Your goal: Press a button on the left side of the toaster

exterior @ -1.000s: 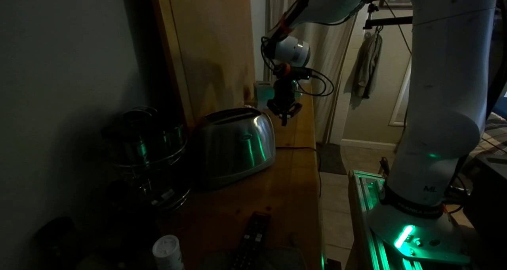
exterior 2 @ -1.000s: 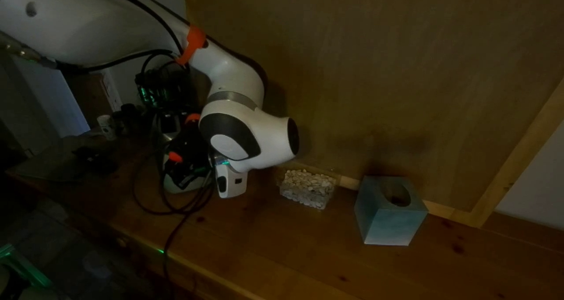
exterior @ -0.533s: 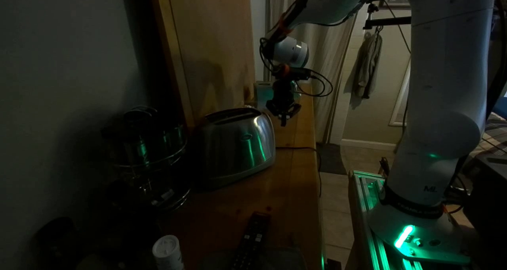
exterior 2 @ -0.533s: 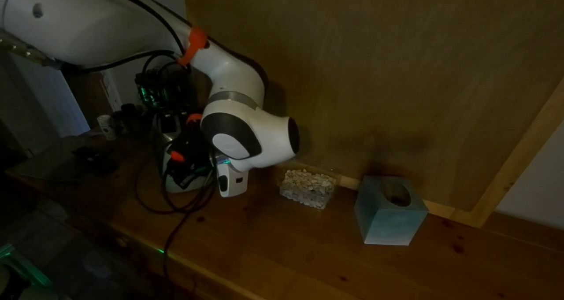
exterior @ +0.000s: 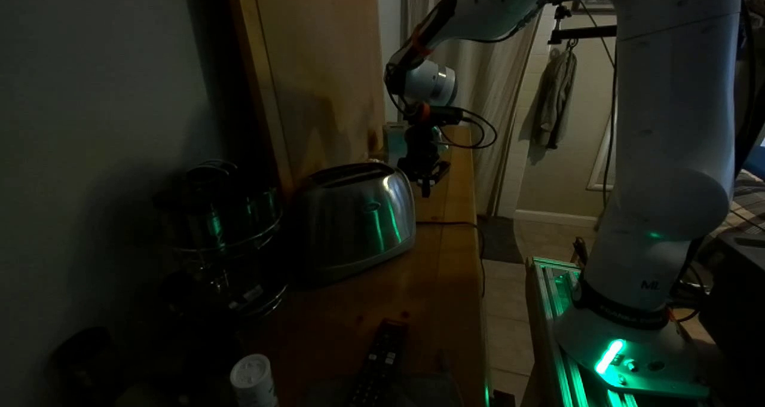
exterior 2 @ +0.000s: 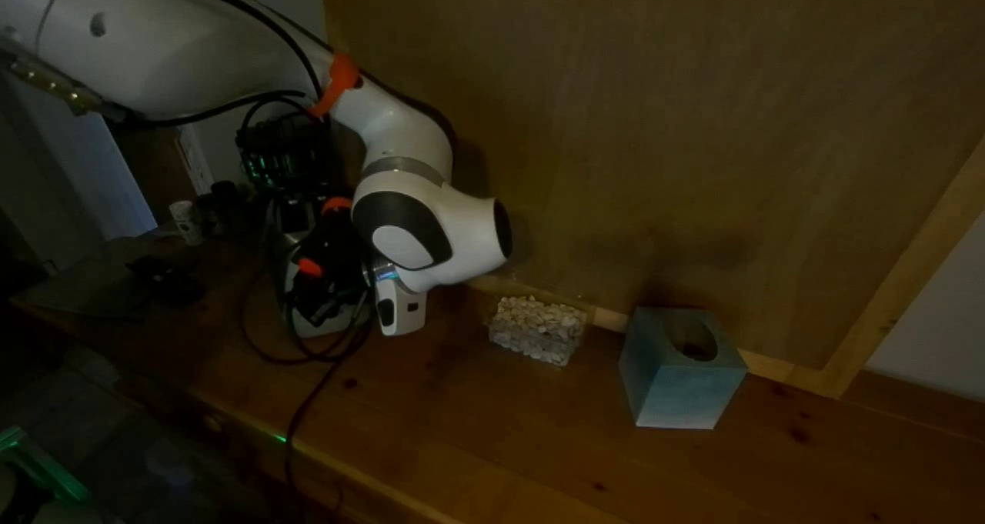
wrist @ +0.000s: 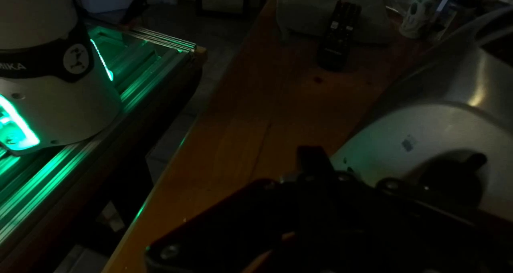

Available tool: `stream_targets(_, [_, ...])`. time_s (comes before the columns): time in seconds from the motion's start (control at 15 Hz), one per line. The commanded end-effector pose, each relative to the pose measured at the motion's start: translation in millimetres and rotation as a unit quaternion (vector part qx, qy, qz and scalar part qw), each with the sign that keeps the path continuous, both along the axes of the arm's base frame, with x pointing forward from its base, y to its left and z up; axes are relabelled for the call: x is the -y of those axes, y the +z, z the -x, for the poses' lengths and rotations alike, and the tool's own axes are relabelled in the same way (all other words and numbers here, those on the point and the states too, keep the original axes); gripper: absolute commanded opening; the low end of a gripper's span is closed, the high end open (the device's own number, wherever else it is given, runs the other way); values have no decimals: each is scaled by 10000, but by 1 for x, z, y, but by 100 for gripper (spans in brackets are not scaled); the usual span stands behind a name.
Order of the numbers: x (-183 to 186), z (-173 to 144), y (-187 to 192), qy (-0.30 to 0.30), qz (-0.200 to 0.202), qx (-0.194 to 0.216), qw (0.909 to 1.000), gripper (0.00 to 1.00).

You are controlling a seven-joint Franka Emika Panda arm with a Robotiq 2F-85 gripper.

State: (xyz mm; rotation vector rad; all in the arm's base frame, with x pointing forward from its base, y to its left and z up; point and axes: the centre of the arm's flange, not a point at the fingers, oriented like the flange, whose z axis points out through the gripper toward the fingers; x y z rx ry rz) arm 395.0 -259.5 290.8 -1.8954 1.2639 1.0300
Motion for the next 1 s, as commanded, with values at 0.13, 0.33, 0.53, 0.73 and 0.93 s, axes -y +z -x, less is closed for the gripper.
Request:
stream_targets(0.13, [0,0,0,1,0,-7,10000,1])
stream_targets(0.33, [0,0,-1,1,1,-7,10000,1])
stream_targets(0.53, [0,0,-1,2,1,-7,10000,1])
stream_targets(0.73, [-2,-8,1,-47,9,-145,9999,0])
stream_targets(0.93, [-6,-12,-1,-76,48,-296,9995,0])
